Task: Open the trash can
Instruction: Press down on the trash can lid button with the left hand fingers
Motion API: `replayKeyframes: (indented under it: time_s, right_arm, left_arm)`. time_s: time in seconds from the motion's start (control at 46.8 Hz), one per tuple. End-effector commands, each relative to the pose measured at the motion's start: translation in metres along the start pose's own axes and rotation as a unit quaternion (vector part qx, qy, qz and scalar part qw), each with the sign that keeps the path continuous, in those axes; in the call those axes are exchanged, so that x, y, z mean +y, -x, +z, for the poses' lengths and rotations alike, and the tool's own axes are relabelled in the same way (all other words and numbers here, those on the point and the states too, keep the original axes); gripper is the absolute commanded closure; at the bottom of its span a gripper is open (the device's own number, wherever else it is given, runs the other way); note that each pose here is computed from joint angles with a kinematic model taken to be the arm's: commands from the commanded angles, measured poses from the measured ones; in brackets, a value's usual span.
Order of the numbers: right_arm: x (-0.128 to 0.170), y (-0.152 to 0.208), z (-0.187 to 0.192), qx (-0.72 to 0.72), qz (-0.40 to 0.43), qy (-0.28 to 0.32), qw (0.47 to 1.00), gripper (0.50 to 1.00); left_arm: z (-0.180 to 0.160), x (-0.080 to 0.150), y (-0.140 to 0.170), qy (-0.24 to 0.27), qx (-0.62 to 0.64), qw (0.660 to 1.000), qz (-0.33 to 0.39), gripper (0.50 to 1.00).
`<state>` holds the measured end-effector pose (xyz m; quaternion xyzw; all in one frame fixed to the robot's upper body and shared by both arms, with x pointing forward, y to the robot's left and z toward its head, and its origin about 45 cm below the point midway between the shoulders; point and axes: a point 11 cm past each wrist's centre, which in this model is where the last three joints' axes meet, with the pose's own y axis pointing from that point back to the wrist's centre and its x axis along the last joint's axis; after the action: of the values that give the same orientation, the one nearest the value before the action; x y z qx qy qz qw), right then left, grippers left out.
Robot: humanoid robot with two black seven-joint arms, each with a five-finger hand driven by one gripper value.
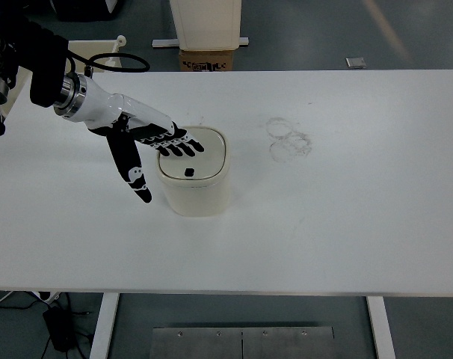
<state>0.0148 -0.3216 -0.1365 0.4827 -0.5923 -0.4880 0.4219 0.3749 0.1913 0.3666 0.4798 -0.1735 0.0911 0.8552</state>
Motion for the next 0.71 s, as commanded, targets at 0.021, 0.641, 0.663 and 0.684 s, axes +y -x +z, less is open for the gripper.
replayKeyframes:
  time_s: [0.021, 0.641, 0.663, 0.684]
  right_arm:
    - [0.000, 0.000, 0.000, 0.000, 0.000, 0.000, 1.000, 0.507]
    - [0.000, 0.000, 0.000, 0.000, 0.000, 0.000, 1.000, 0.507]
    - [0.000, 0.000, 0.000, 0.000, 0.000, 0.000, 1.000, 0.507]
    - [0.000, 0.000, 0.000, 0.000, 0.000, 0.000, 1.000, 0.507]
  left_arm:
    - [-0.004, -0.003, 0.002, -0.004, 0.002, 1.000, -0.004, 0.500]
    - [-0.006, -0.015, 0.010, -0.003, 0.005, 1.000, -0.020, 0.500]
    - [-0.005, -0.014, 0.009, -0.003, 0.004, 1.000, -0.020, 0.500]
    - [-0.006, -0.014, 0.009, -0.004, 0.005, 1.000, -0.019, 0.500]
